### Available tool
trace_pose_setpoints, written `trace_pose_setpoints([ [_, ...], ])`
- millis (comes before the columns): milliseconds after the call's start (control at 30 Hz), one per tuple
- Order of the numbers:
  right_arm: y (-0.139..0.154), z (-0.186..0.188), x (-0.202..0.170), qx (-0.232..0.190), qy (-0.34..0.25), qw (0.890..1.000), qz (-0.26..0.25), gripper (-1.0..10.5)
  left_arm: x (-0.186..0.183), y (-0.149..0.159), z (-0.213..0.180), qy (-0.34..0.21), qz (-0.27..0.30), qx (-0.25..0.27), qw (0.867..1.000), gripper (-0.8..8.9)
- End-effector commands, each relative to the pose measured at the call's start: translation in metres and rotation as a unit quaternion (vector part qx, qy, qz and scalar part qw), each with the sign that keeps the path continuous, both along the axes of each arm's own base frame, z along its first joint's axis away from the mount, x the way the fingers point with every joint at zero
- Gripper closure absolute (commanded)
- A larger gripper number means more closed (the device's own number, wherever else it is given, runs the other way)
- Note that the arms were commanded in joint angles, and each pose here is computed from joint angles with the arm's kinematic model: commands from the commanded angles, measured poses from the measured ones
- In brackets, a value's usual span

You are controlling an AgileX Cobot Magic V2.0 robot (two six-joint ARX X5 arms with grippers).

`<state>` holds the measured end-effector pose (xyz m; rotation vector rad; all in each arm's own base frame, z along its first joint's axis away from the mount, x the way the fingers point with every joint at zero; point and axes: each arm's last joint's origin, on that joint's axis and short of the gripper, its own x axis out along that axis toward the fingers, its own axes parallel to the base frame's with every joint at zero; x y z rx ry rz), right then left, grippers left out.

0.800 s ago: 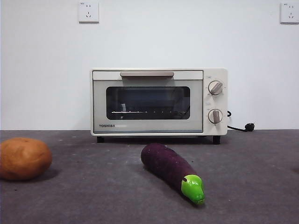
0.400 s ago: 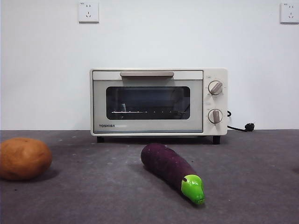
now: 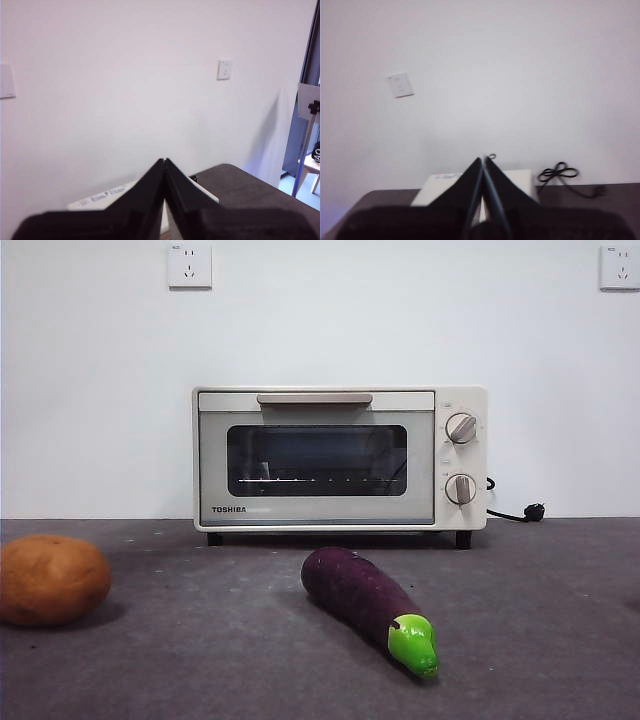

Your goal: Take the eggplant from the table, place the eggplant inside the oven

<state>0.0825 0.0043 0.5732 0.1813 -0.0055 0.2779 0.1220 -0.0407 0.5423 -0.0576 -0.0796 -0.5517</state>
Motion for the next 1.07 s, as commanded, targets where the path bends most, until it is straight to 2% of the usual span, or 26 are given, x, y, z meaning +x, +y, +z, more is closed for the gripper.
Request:
trace_pose_setpoints([
  [33,0.002,0.001,-0.001,0.012,0.002,1.000,0.027,9.5,-0.001,0.000,0.000,-0.003,-0.003,0.009,1.000,8.19],
  [400,0.002,0.001,-0.001,0.012,0.002,0.999,0.032,9.3,-0.001,-0.001,-0.001,-0.001,-0.006,0.010,1.000,8.19],
  [800,0.003,0.002,-0.002,0.016,0.004,0.999,0.046,3.9,0.004,-0.003,-0.002,0.003,-0.007,0.016,1.000,8.19],
  [1067,0.003,-0.001,-0.002,0.024,0.018,0.998,0.054,3.7,0.015,-0.009,-0.006,0.013,-0.017,0.025,0.999,8.19],
])
